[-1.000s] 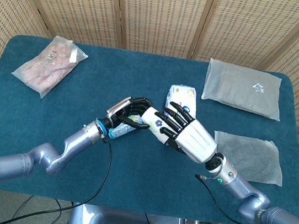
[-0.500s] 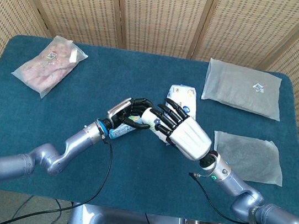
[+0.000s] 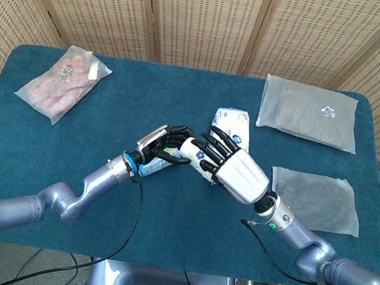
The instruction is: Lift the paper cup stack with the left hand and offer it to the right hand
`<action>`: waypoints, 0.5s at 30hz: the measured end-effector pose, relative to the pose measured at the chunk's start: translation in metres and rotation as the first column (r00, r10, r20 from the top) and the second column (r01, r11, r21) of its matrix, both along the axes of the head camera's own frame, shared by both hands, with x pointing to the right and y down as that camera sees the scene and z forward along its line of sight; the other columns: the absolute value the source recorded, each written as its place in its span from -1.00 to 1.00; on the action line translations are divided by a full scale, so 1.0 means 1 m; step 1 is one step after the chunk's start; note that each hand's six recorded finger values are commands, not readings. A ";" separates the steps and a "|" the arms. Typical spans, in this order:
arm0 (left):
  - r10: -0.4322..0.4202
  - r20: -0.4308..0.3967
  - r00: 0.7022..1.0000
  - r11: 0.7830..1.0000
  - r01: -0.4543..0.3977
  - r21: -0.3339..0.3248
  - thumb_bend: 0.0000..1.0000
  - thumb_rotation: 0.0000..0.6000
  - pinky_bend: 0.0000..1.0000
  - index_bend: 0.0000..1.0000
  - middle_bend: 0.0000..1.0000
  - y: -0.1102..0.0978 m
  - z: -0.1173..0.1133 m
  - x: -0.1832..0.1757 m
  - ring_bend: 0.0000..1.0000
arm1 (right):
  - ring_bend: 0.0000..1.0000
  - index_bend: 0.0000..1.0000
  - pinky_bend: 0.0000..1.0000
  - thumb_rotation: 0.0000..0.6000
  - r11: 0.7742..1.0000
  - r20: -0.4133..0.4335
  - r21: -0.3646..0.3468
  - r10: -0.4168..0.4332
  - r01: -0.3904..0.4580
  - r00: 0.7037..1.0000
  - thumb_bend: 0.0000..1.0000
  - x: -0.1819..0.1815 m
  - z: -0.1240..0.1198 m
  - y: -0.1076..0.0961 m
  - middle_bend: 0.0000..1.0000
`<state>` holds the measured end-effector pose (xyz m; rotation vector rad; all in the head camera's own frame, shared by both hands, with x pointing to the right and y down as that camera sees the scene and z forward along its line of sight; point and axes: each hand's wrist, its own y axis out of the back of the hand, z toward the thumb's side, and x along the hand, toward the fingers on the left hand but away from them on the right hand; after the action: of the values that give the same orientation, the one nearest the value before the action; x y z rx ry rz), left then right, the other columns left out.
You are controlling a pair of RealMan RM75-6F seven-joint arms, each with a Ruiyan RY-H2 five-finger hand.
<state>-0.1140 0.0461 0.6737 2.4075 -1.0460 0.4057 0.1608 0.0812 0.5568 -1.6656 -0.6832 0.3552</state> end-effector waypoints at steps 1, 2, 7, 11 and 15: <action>0.000 0.000 1.000 1.000 0.000 0.000 -0.63 1.00 0.03 0.01 -0.02 0.000 0.000 0.000 -0.03 | -0.56 0.30 -0.63 1.00 1.000 0.000 0.000 -0.001 0.001 1.000 0.09 0.000 0.000 0.000 -0.38; 0.000 0.000 1.000 1.000 0.000 0.000 -0.63 1.00 0.03 0.01 -0.02 0.000 0.000 0.000 -0.03 | -0.56 0.32 -0.63 1.00 1.000 0.001 0.001 -0.002 0.002 1.000 0.10 0.000 0.000 0.001 -0.38; 0.002 -0.001 1.000 1.000 -0.002 -0.001 -0.63 1.00 0.03 0.01 -0.02 0.000 0.000 0.000 -0.03 | -0.56 0.37 -0.63 1.00 1.000 0.001 0.004 -0.004 0.004 1.000 0.15 0.000 0.000 0.001 -0.38; 0.004 0.000 1.000 1.000 -0.004 -0.002 -0.63 1.00 0.03 0.01 -0.02 0.001 0.000 0.000 -0.03 | -0.56 0.38 -0.63 1.00 1.000 -0.002 0.004 -0.004 0.004 1.000 0.16 0.000 0.001 0.002 -0.38; 0.006 -0.001 1.000 1.000 -0.006 -0.002 -0.63 1.00 0.03 0.01 -0.02 0.001 0.000 0.000 -0.03 | -0.56 0.39 -0.63 1.00 1.000 -0.003 0.005 -0.006 0.006 1.000 0.16 0.000 0.002 0.002 -0.38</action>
<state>-0.1136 0.0474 0.6737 2.4094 -1.0372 0.4076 0.1604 0.0836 0.5589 -1.6618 -0.6765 0.3519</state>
